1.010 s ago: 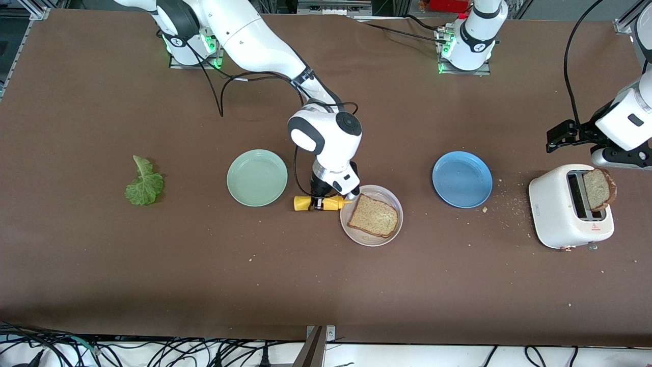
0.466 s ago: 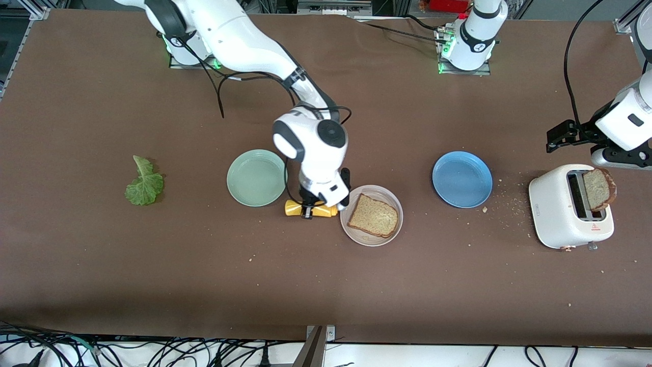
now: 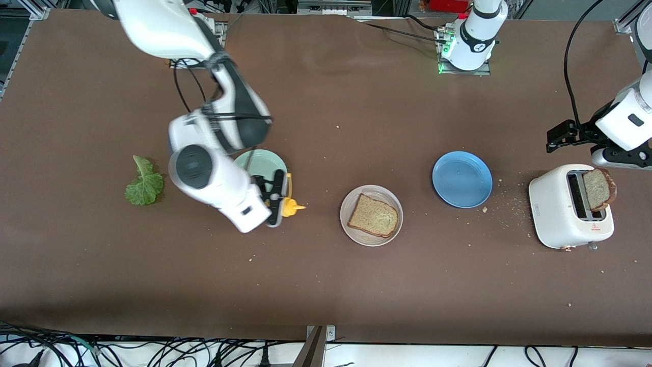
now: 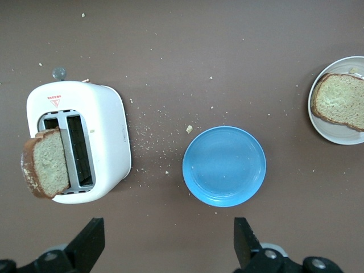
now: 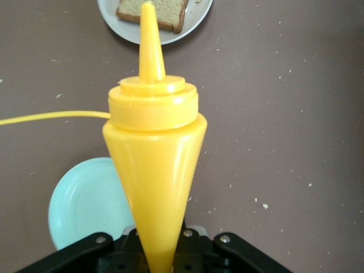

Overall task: Make sandwich in beige plate with both arms
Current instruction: 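Carry the yellow bottle back beside the lettuce leaf, then set the bottle down and open the right gripper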

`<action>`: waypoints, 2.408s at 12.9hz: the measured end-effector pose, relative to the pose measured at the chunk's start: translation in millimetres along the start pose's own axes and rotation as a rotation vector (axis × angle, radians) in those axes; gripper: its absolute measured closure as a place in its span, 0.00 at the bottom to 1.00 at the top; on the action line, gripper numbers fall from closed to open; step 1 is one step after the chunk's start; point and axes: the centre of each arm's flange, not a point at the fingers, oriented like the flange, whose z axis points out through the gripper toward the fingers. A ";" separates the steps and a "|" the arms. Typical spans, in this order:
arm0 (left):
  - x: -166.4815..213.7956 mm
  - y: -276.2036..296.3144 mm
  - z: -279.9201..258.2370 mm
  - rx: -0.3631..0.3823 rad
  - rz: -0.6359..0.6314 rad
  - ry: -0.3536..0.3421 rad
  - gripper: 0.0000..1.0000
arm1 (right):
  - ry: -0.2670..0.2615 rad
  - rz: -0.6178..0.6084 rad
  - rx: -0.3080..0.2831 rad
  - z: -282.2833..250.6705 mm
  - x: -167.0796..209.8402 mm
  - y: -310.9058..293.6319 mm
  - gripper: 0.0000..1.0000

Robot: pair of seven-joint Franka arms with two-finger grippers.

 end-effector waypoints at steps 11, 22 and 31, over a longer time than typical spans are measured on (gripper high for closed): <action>-0.1 -0.4 0.0 0.000 -0.001 0.000 0.00 | 0.879 -0.066 0.430 102.5 -341.7 -33.7 0.88; -0.1 -0.3 0.0 0.000 -0.001 0.000 0.00 | 1.032 -0.313 0.221 222.4 -426.7 -107.0 0.88; -0.1 -0.4 0.0 0.000 -0.001 0.000 0.00 | 1.052 -0.310 0.202 244.7 -428.9 -101.3 0.88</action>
